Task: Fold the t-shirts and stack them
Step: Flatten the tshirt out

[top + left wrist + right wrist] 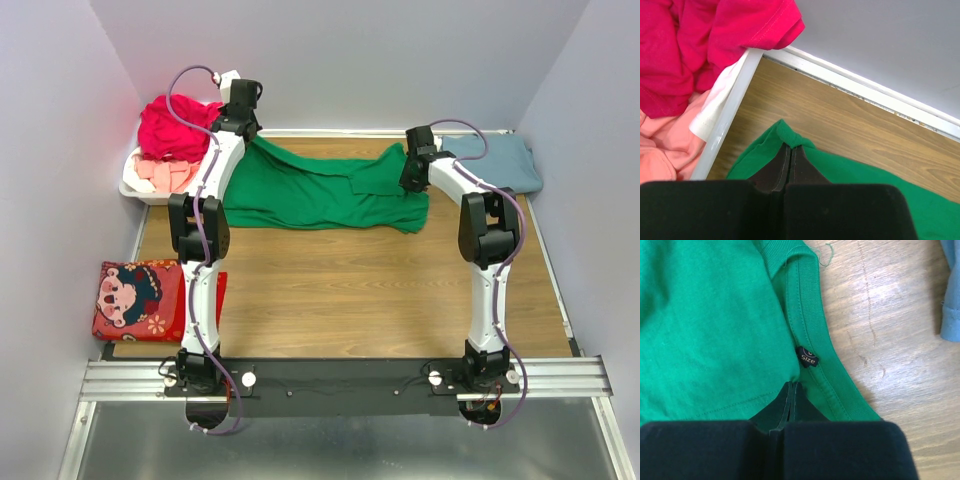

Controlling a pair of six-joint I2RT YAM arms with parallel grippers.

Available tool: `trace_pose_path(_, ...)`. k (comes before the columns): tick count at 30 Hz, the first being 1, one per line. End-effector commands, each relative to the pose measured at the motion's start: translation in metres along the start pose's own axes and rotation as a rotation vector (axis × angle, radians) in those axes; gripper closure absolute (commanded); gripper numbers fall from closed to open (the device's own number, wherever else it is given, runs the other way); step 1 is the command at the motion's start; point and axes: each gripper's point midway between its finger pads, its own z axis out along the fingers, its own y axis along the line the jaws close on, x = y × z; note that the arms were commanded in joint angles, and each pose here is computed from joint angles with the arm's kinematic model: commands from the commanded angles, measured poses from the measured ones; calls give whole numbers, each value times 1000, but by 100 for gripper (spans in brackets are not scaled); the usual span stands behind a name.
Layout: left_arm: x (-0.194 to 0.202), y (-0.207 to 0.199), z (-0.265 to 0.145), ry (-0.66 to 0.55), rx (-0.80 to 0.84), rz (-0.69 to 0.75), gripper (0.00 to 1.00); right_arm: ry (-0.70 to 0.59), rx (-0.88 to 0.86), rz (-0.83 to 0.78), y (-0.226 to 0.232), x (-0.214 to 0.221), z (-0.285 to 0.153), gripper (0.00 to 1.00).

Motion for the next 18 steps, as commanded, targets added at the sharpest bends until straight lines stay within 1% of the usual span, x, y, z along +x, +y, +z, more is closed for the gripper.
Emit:
trace_pose_path(1, -20, 3, -14, -34, 8, -1, 100, -81, 18, 4, -4, -32, -34, 99)
trace_pose_path(6, -44, -4, -30, -75, 43, -2, 100, -254, 47, 10, -8, -91, -88, 99)
trace_pose_path(10, -74, -7, -55, -127, 76, -8, 100, -434, 90, 16, -21, -147, -157, 99)
trace_pose_path(12, -86, -8, -66, -148, 87, -8, 100, -507, 134, 29, -33, -167, -183, 99)
trace_pose_path(13, -98, -8, -79, -174, 97, -12, 100, -552, 141, 29, -36, -181, -201, 99)
trace_pose_path(15, -110, -7, -92, -198, 106, -16, 100, -630, 162, 47, -44, -200, -237, 99)
trace_pose_path(16, -123, -6, -107, -226, 116, -18, 100, -670, 162, 39, -46, -212, -256, 99)
trace_pose_path(18, -135, -5, -121, -253, 127, -23, 100, -734, 169, 52, -52, -226, -288, 99)
